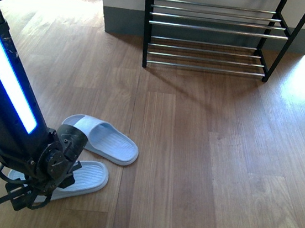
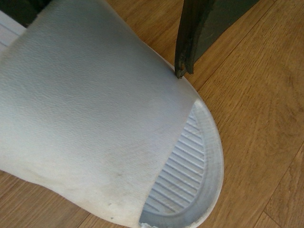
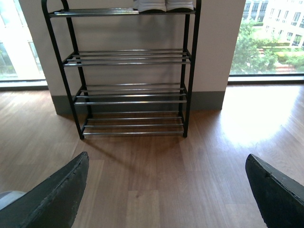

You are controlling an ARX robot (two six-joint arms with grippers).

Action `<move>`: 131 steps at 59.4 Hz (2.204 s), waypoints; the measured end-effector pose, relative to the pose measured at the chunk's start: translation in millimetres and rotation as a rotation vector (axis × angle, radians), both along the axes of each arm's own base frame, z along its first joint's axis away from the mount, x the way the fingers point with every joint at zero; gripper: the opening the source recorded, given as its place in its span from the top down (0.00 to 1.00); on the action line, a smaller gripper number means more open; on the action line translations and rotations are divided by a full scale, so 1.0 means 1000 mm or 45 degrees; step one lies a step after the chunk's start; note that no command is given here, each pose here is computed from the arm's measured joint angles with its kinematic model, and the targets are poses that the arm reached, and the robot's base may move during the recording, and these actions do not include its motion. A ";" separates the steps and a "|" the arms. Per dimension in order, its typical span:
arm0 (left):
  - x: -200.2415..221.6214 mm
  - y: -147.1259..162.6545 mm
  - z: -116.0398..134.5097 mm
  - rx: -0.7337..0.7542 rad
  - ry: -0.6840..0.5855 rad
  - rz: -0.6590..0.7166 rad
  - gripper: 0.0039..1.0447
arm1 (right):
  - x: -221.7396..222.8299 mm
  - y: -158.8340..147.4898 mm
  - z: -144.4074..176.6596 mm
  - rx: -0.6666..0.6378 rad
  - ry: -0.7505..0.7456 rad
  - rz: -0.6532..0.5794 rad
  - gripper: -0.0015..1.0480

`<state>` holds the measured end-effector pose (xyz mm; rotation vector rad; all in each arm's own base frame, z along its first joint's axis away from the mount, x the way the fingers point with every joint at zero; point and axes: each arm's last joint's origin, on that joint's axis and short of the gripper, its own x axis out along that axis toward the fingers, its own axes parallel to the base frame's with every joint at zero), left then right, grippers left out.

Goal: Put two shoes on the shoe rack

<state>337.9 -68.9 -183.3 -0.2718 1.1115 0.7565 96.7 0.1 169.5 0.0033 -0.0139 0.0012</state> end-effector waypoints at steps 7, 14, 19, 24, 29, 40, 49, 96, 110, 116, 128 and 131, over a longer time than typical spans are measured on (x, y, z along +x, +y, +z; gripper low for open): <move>-0.002 0.001 0.002 0.016 0.007 -0.012 0.85 | 0.000 0.000 0.000 0.000 0.000 0.000 0.09; -0.003 0.004 0.019 0.006 -0.030 -0.020 0.98 | 0.000 0.000 0.000 0.000 0.000 0.000 0.09; 0.002 0.007 0.039 -0.017 -0.086 -0.033 0.98 | 0.000 0.000 0.000 0.000 0.000 0.000 0.09; 0.007 0.011 0.066 -0.018 -0.159 -0.057 0.98 | 0.000 0.000 0.000 0.000 0.000 0.000 0.09; 0.009 0.014 0.097 0.013 -0.248 -0.122 0.98 | 0.000 0.000 0.000 0.000 0.000 0.000 0.09; -0.002 0.017 0.161 0.115 -0.433 -0.358 0.98 | 0.000 0.000 0.000 0.000 0.000 0.000 0.09; -0.031 0.020 0.199 0.222 -0.513 -0.609 0.98 | 0.000 0.000 0.000 0.000 0.000 0.000 0.09; -0.204 0.058 0.355 0.573 -1.144 -0.710 0.98 | 0.000 0.000 0.000 0.000 0.000 0.000 0.09; -0.206 0.058 0.355 0.576 -1.171 -0.704 0.98 | 0.000 0.000 0.000 0.000 0.000 0.000 0.09; -0.206 0.059 0.355 0.578 -1.170 -0.701 0.98 | 0.000 0.000 0.000 0.000 0.000 0.000 0.09; -0.206 0.059 0.355 0.577 -1.171 -0.704 0.98 | 0.000 0.000 0.000 0.000 0.000 -0.003 0.09; -0.206 0.059 0.355 0.576 -1.171 -0.704 0.98 | 0.000 0.000 0.000 0.000 0.000 -0.002 0.09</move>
